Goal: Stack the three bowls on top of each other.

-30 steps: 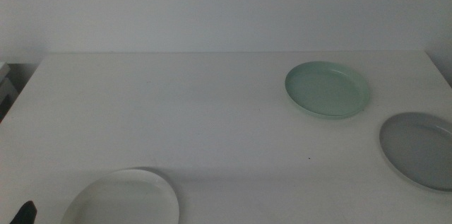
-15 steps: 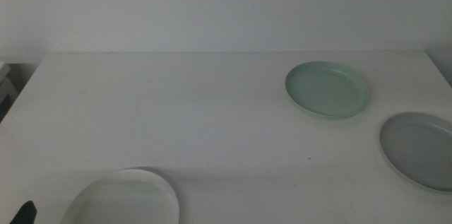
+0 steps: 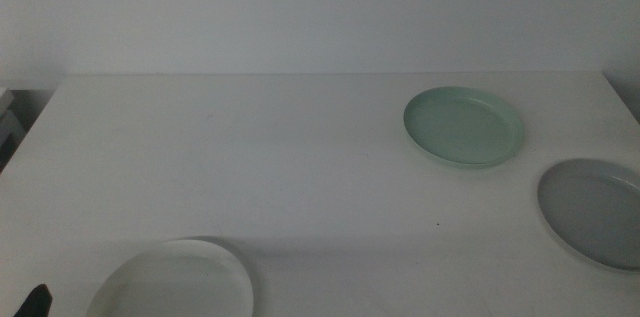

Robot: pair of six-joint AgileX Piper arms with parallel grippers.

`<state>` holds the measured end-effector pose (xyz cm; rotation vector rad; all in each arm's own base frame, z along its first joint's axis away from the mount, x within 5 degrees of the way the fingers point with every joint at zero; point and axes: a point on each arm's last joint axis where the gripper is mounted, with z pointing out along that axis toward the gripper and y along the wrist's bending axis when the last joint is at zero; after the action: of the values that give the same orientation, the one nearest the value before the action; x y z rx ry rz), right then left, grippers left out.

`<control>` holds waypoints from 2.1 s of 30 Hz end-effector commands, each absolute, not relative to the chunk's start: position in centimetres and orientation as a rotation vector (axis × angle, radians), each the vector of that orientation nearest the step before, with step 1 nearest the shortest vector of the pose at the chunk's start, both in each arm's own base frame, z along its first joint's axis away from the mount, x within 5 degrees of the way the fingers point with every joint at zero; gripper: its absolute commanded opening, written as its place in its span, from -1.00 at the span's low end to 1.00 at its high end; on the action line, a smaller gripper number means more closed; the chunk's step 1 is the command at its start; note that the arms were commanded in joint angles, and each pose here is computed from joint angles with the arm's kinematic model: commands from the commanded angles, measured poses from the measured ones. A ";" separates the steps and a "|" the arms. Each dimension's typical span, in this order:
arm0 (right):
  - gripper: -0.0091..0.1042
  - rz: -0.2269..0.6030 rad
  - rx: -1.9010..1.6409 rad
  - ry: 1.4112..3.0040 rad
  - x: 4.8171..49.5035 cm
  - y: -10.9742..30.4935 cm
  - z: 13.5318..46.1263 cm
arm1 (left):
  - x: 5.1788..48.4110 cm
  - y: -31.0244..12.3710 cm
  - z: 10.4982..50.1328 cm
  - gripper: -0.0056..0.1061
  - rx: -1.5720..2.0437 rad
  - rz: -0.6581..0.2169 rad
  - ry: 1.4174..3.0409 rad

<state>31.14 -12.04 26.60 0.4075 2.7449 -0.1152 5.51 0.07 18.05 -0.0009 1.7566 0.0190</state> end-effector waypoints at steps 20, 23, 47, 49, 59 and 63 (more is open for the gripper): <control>-0.07 -0.121 0.382 2.760 36.2 -14.4 17.7 | 5.5 0.1 18.6 0.71 -0.015 0.004 1.669; -0.29 -0.119 0.383 2.769 36.2 -14.3 17.6 | 5.5 0.1 18.6 0.71 -0.015 0.004 1.669; -0.84 0.121 -0.079 2.621 34.0 2.1 29.2 | 5.5 0.1 18.6 0.71 -0.015 0.004 1.669; -0.84 0.197 -0.124 2.617 33.9 4.9 29.0 | 5.5 0.1 18.6 0.71 -0.015 0.004 1.669; -0.84 0.341 -0.310 2.651 34.5 13.2 24.9 | 5.5 0.1 18.6 0.71 -0.015 0.004 1.669; -0.84 0.349 -0.342 2.677 34.9 14.7 22.9 | 5.5 0.1 18.6 0.71 -0.015 0.004 1.669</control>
<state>34.42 14.19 20.60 -0.3513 2.7853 0.3166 5.51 0.07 18.05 -0.0009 1.7566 0.0190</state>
